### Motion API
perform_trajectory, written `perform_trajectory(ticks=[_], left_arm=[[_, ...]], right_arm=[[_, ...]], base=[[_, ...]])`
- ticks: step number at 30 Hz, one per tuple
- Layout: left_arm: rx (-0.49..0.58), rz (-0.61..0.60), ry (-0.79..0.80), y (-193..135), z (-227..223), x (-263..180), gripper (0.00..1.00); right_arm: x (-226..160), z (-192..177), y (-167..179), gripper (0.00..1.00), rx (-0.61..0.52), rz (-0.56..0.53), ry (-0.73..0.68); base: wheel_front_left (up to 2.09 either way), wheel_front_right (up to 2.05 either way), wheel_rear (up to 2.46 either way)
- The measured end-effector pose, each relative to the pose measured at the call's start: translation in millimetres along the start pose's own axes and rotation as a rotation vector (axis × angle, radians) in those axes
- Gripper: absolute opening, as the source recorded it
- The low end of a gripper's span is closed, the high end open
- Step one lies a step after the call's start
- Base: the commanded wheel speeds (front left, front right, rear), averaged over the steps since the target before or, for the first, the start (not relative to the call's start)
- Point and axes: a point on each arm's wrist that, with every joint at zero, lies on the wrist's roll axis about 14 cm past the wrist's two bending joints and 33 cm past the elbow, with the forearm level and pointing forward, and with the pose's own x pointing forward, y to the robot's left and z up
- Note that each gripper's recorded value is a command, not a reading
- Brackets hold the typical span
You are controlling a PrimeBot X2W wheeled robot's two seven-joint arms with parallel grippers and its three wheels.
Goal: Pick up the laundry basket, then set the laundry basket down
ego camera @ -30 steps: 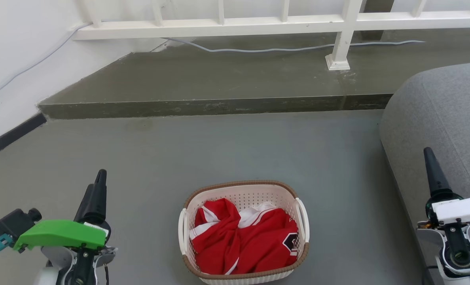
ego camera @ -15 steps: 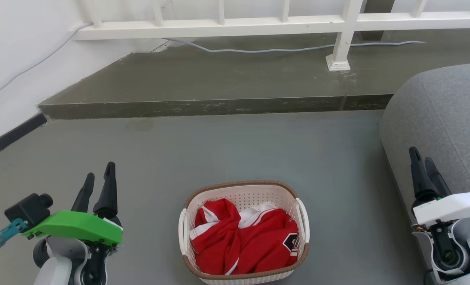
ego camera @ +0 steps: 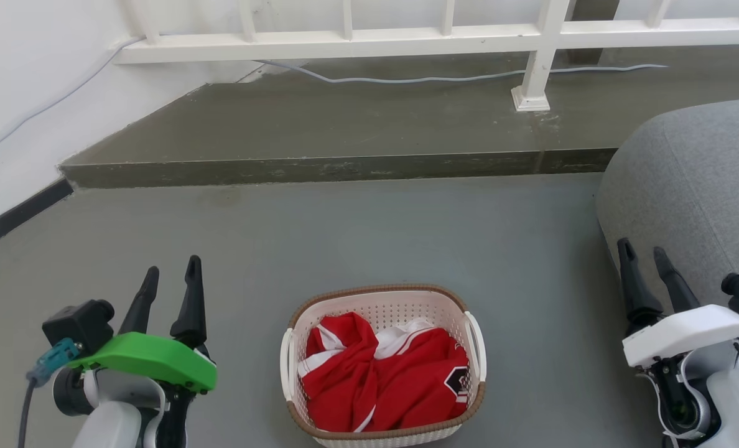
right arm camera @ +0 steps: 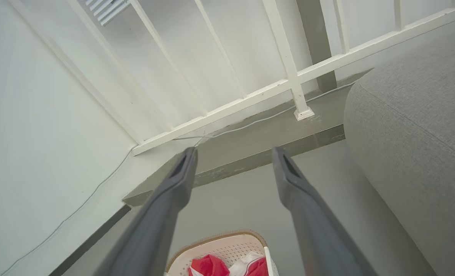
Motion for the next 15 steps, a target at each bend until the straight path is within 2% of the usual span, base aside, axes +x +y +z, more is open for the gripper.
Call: perform_trajectory(ticks=[15], left_arm=[[0.195,-0.02,-0.001,-6,-11,-2,1.0]], right_arm=[[-3,-7,8,1.0,-0.204,0.035,-0.008]], base=[[0.0,0.0,0.0]])
